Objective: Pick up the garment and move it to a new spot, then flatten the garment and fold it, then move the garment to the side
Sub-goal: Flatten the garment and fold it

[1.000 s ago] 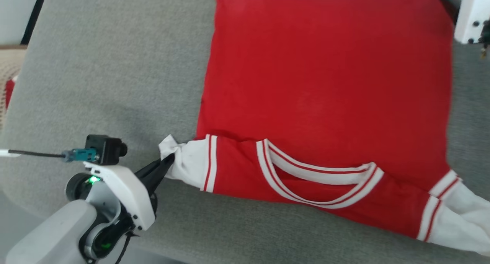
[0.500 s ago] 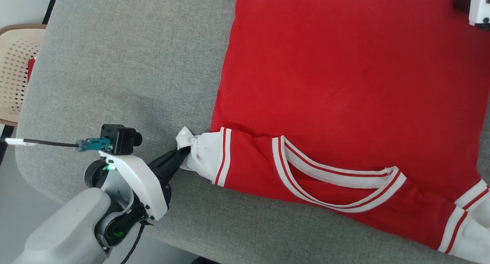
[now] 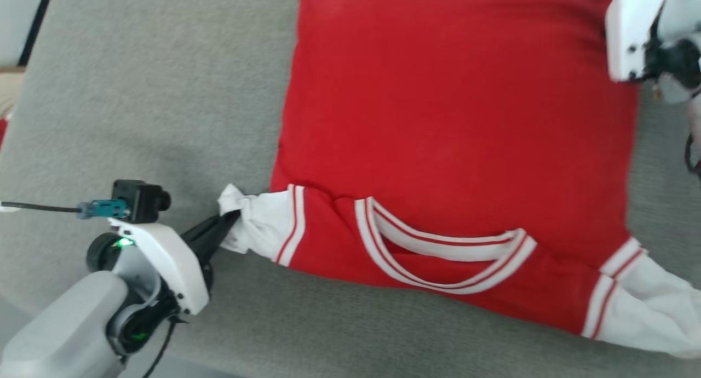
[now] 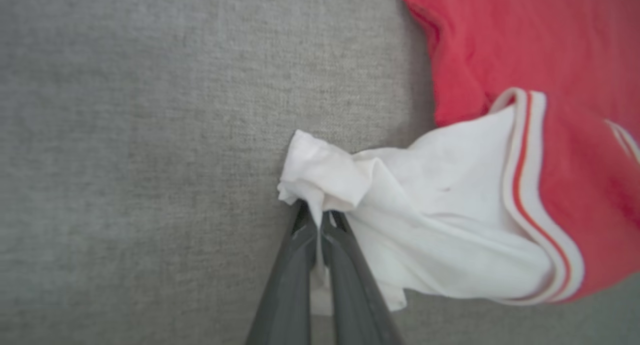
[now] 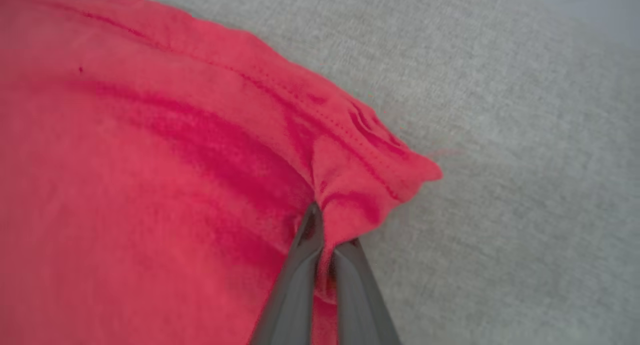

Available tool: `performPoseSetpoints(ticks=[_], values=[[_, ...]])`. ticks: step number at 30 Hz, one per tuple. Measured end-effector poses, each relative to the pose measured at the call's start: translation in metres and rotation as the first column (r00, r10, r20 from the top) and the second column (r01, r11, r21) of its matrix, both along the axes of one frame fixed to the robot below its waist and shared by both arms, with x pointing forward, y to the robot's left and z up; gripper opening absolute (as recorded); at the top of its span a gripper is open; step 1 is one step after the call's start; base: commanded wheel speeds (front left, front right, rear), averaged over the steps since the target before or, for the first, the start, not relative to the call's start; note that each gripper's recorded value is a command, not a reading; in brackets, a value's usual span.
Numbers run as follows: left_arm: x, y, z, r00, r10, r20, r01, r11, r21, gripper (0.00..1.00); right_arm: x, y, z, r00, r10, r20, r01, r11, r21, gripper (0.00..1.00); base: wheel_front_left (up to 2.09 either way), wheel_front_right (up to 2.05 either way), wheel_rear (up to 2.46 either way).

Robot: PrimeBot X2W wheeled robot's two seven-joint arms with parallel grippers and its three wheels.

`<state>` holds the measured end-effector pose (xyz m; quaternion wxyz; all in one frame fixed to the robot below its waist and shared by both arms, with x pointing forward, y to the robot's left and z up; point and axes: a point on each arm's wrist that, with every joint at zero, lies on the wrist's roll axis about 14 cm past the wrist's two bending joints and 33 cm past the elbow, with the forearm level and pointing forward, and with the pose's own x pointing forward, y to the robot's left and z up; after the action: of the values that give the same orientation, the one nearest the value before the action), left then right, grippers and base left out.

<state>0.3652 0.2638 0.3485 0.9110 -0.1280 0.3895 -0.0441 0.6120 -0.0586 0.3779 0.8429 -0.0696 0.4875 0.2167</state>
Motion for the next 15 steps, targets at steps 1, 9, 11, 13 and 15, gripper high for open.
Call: performPoseSetpoints(ticks=[1,9,11,13,15], values=[[0.001,0.001,0.001,1.0,-0.002,0.003,0.002,1.0,0.006,0.0,-0.003,-0.003,0.004,1.0,0.01,0.01,-0.01,1.0,-0.007,0.0,0.0,0.0,0.0],[0.008,-0.001,0.011,0.999,-0.026,0.024,0.025,0.999,0.022,0.0,-0.041,-0.033,0.033,0.998,0.045,0.038,-0.046,0.999,0.024,0.0,0.0,0.0,0.0],[0.009,-0.003,0.014,0.999,-0.033,0.028,0.033,0.999,0.026,0.0,-0.053,-0.04,0.039,0.998,0.046,0.038,-0.048,0.998,0.041,0.0,0.0,0.0,0.0],[0.01,-0.005,0.017,0.999,-0.041,0.033,0.04,0.999,0.027,0.0,-0.066,-0.048,0.043,0.998,0.05,0.037,-0.052,0.998,0.046,0.0,0.0,0.0,0.0],[0.009,-0.007,0.019,0.998,-0.046,0.035,0.045,0.999,0.029,0.0,-0.082,-0.055,0.044,0.999,0.05,0.018,-0.051,0.997,0.054,0.0,0.0,0.0,0.0]])
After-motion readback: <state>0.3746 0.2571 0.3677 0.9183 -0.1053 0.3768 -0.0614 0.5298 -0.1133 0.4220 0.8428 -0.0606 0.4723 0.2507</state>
